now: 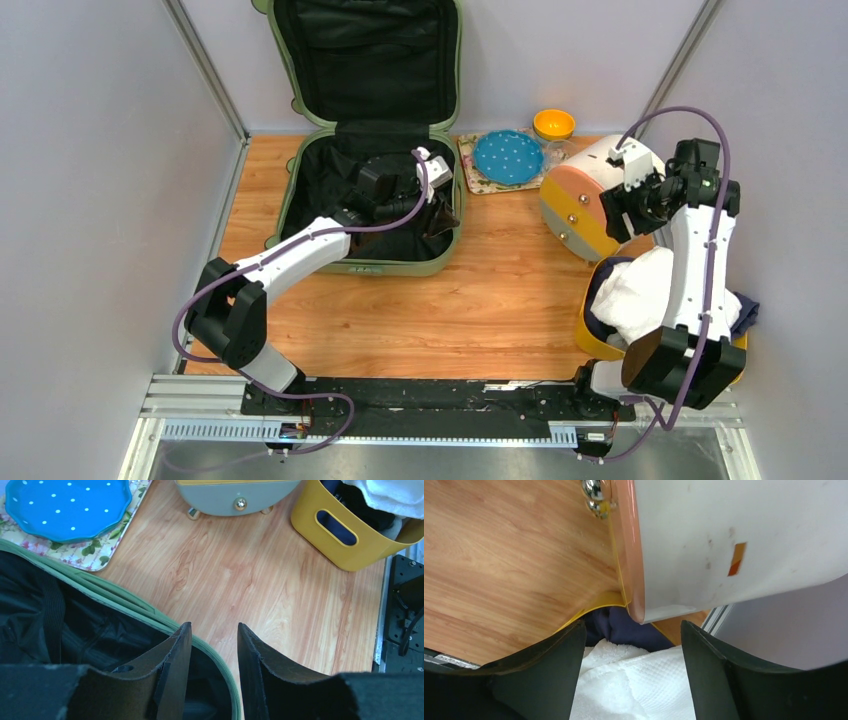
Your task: Open, take out, and arrange the luggage
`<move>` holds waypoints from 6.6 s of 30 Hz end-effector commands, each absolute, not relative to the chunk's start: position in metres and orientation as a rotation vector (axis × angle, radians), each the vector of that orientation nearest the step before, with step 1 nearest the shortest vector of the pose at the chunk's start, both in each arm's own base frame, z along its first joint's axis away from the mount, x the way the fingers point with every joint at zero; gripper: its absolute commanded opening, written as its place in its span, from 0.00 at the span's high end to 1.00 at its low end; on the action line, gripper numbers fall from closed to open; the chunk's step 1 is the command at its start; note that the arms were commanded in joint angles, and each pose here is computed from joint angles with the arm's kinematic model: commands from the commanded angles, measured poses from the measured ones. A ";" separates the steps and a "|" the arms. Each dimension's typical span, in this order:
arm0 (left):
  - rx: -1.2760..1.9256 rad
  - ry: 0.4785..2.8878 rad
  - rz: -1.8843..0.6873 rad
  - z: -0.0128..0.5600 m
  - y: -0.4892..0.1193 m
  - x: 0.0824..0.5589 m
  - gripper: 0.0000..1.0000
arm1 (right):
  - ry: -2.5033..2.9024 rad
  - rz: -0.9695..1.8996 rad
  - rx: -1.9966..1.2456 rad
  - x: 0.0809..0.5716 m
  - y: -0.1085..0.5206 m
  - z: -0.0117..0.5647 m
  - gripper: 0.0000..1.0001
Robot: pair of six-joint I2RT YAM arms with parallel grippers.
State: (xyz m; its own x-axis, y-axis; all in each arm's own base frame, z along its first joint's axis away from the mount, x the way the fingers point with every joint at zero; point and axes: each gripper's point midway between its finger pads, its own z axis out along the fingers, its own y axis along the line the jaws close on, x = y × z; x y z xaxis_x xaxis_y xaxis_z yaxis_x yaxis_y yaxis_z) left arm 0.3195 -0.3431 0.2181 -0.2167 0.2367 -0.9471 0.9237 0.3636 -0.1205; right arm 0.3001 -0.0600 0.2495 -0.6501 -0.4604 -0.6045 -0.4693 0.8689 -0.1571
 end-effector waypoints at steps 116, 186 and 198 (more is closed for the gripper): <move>1.026 1.721 -0.846 0.225 -0.302 0.331 0.40 | 2.488 0.085 -0.544 0.287 -0.132 0.221 0.21; 0.427 2.166 -0.717 0.259 -0.127 0.435 0.17 | 1.960 0.313 -0.122 0.411 -0.011 0.330 0.18; 0.289 2.442 -0.234 0.199 -0.042 0.371 0.15 | 2.081 0.521 -0.384 0.410 0.137 0.233 0.18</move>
